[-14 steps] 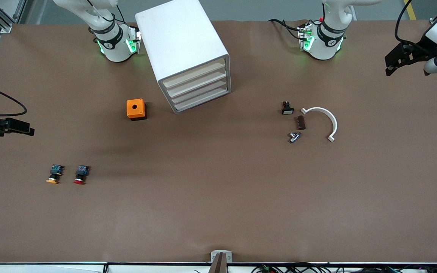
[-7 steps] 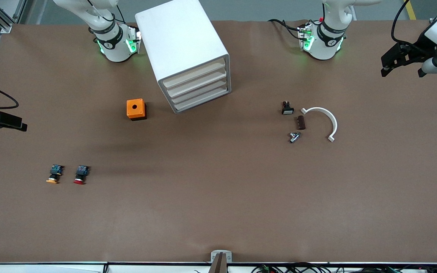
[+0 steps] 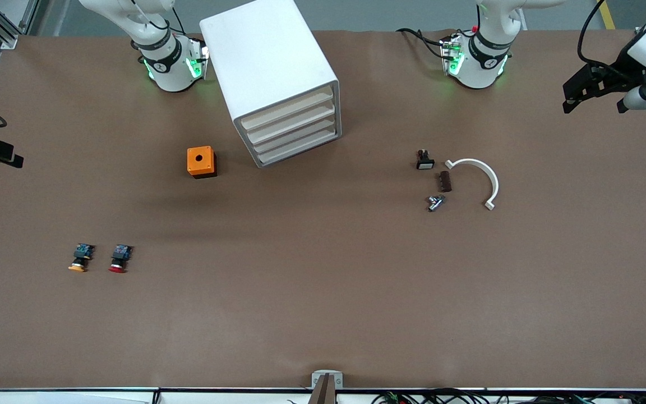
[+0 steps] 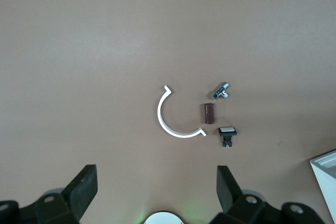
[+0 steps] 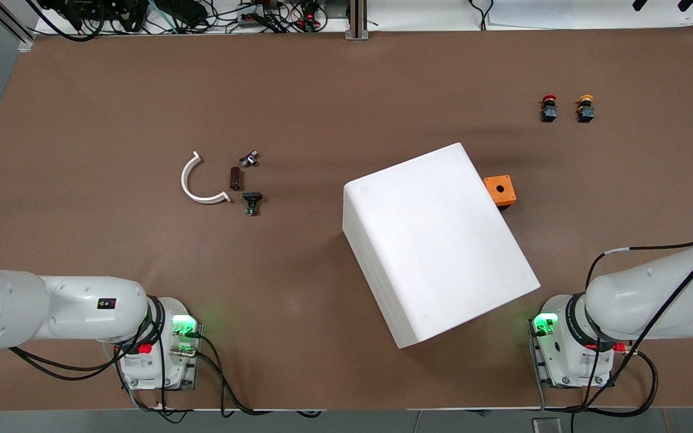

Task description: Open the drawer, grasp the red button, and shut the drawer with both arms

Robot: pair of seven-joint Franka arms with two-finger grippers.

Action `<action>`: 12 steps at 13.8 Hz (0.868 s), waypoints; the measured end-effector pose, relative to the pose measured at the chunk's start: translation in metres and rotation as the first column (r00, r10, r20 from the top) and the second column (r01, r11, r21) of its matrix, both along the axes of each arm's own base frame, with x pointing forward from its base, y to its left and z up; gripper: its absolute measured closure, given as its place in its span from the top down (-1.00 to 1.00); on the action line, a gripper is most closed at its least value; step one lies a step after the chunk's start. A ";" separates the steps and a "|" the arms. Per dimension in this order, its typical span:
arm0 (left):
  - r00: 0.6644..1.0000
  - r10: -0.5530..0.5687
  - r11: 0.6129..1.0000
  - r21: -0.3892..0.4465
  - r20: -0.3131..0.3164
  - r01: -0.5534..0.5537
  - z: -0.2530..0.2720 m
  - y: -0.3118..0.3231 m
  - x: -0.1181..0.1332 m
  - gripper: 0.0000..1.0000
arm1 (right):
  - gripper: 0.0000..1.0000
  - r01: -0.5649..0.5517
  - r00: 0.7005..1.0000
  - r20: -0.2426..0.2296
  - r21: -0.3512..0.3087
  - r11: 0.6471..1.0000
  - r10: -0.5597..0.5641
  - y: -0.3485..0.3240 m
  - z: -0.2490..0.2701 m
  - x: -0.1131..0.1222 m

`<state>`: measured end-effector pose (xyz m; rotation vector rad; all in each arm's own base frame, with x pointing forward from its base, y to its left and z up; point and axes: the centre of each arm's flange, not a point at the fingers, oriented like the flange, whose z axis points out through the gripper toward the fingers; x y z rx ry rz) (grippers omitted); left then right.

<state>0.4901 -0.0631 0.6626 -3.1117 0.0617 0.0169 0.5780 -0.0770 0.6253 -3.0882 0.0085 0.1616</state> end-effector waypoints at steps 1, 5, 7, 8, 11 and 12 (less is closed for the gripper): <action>1.000 0.000 1.000 0.000 -0.003 0.000 -0.001 0.000 0.000 1.00 | 1.00 -0.003 1.000 0.003 0.000 1.000 0.003 0.002 0.003 -0.003; 1.000 0.001 1.000 0.001 -0.012 -0.001 -0.004 0.001 0.000 1.00 | 1.00 -0.017 1.000 0.005 0.000 1.000 0.017 0.009 0.012 -0.020; 1.000 0.001 1.000 0.001 -0.010 -0.001 -0.004 0.001 0.000 1.00 | 1.00 -0.022 1.000 0.013 -0.027 0.999 0.023 0.009 0.013 -0.029; 1.000 0.001 1.000 0.001 -0.006 -0.001 -0.004 0.001 0.000 1.00 | 1.00 -0.027 0.999 0.017 -0.037 0.999 0.027 0.011 0.015 -0.032; 1.000 0.001 1.000 -0.001 0.009 -0.001 -0.003 0.000 0.003 1.00 | 1.00 -0.041 0.998 0.045 -0.051 0.998 0.044 0.018 0.020 -0.034; 1.000 0.001 1.000 -0.002 0.013 -0.001 -0.003 0.000 0.003 1.00 | 1.00 -0.043 0.997 0.057 -0.053 0.998 0.046 0.019 0.022 -0.034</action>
